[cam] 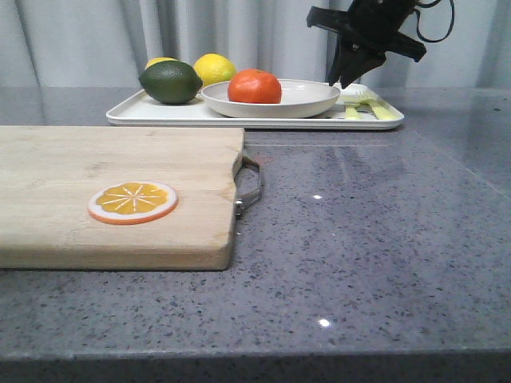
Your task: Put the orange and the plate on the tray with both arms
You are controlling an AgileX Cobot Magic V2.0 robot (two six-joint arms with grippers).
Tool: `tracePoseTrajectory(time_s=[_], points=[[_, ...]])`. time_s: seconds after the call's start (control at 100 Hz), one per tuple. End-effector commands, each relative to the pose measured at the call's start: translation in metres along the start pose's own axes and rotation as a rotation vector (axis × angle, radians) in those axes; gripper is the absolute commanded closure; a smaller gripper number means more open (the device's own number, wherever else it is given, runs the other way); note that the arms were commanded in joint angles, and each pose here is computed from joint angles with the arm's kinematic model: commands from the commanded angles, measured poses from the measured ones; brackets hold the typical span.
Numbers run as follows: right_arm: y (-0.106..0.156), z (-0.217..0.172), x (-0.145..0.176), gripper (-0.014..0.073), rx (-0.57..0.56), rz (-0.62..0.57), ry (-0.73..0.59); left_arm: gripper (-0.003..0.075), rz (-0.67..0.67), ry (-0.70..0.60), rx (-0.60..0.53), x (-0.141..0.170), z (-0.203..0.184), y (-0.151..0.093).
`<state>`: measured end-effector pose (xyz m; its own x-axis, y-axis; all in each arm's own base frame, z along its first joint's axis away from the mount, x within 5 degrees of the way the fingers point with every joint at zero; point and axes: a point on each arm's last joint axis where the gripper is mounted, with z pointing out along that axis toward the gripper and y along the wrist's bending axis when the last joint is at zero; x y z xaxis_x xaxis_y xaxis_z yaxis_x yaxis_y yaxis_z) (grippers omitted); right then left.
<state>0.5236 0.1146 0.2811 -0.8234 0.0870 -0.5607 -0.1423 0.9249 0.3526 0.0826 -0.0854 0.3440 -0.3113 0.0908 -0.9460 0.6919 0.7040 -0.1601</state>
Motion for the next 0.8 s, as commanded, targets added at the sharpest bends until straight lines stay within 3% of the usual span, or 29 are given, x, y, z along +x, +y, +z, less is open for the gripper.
tracePoseTrajectory(time_s=[0.0, 0.15, 0.34, 0.79], points=[[0.022, -0.050, -0.022, 0.0429, -0.052, -0.025, -0.158, 0.0741, -0.011, -0.099, 0.005, -0.015, -0.004, -0.002], [0.024, -0.062, -0.022, 0.0459, -0.041, -0.037, -0.155, 0.0741, -0.011, -0.099, 0.005, -0.015, -0.004, -0.002], [0.023, -0.071, -0.019, 0.0669, 0.004, -0.059, -0.107, 0.0741, -0.011, -0.099, 0.005, -0.015, -0.004, -0.002], [0.044, -0.111, -0.015, 0.0662, 0.050, -0.129, -0.109, 0.0741, -0.011, -0.099, 0.005, -0.015, -0.004, -0.002]])
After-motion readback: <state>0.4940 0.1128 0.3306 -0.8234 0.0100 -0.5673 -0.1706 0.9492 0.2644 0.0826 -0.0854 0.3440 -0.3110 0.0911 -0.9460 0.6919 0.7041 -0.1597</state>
